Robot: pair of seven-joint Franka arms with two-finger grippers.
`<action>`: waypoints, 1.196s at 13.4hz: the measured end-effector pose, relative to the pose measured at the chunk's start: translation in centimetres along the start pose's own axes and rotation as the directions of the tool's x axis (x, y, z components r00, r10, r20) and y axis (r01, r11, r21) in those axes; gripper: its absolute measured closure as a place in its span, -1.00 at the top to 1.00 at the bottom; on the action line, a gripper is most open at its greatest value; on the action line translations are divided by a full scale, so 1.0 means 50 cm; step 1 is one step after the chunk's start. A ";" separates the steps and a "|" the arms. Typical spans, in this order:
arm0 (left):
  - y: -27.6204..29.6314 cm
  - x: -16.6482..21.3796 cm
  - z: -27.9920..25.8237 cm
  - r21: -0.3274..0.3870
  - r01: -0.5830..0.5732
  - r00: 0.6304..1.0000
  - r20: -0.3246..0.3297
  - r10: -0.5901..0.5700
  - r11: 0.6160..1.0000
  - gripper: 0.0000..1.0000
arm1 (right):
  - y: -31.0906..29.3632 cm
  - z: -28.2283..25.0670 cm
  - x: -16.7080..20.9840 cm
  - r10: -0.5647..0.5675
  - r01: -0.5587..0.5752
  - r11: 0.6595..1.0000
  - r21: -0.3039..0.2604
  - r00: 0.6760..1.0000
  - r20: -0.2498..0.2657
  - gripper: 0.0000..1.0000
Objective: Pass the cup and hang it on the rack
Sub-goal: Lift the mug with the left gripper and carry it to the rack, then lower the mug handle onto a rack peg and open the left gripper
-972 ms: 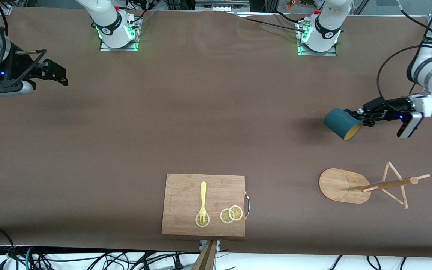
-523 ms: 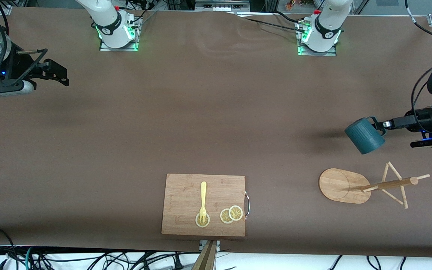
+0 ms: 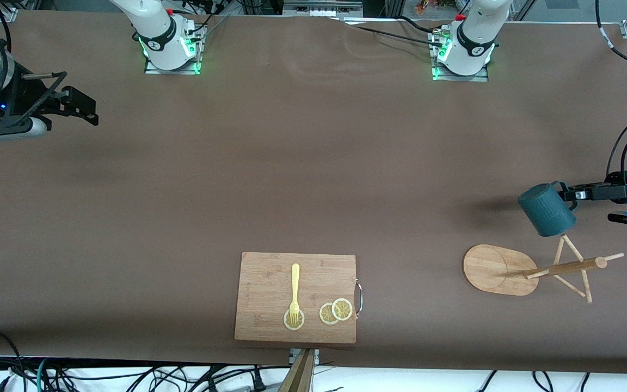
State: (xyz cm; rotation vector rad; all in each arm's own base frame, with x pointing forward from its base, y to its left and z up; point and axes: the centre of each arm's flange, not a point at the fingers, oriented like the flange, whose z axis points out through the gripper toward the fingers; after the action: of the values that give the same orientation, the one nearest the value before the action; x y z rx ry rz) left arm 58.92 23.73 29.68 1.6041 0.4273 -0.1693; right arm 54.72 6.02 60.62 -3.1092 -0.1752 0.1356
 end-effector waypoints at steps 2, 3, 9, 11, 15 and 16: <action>0.012 0.015 -0.015 0.007 0.008 1.000 -0.010 -0.008 1.000 -0.58 | 0.000 0.000 0.000 0.000 0.000 1.000 0.000 1.000 0.000 1.00; 0.016 0.024 -0.023 0.006 0.008 1.000 -0.015 -0.008 1.000 -0.58 | 0.000 0.000 0.000 0.000 0.000 1.000 0.000 1.000 0.000 1.00; -0.017 0.077 -0.047 -0.022 0.065 0.998 -0.025 -0.065 0.998 -0.58 | 0.000 0.000 0.000 0.000 0.000 1.000 0.000 1.000 0.000 1.00; -0.021 0.086 -0.054 -0.024 0.085 0.996 -0.036 -0.086 0.996 -0.58 | 0.000 0.000 0.000 0.000 0.000 1.000 0.000 1.000 0.000 1.00; -0.052 0.112 -0.064 -0.041 0.098 0.994 -0.045 -0.100 0.994 -0.58 | 0.000 0.000 0.000 0.000 0.000 1.000 0.000 1.000 0.000 1.00; -0.057 0.115 -0.064 -0.044 0.100 0.994 -0.044 -0.102 0.994 -0.44 | 0.000 0.000 0.000 0.000 0.000 1.000 0.000 1.000 0.000 1.00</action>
State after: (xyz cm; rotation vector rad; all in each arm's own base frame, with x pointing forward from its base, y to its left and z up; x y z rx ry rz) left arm 62.63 27.93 25.22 1.5491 0.5453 -0.1992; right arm 54.73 6.03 60.61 -3.1090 -0.1759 0.1357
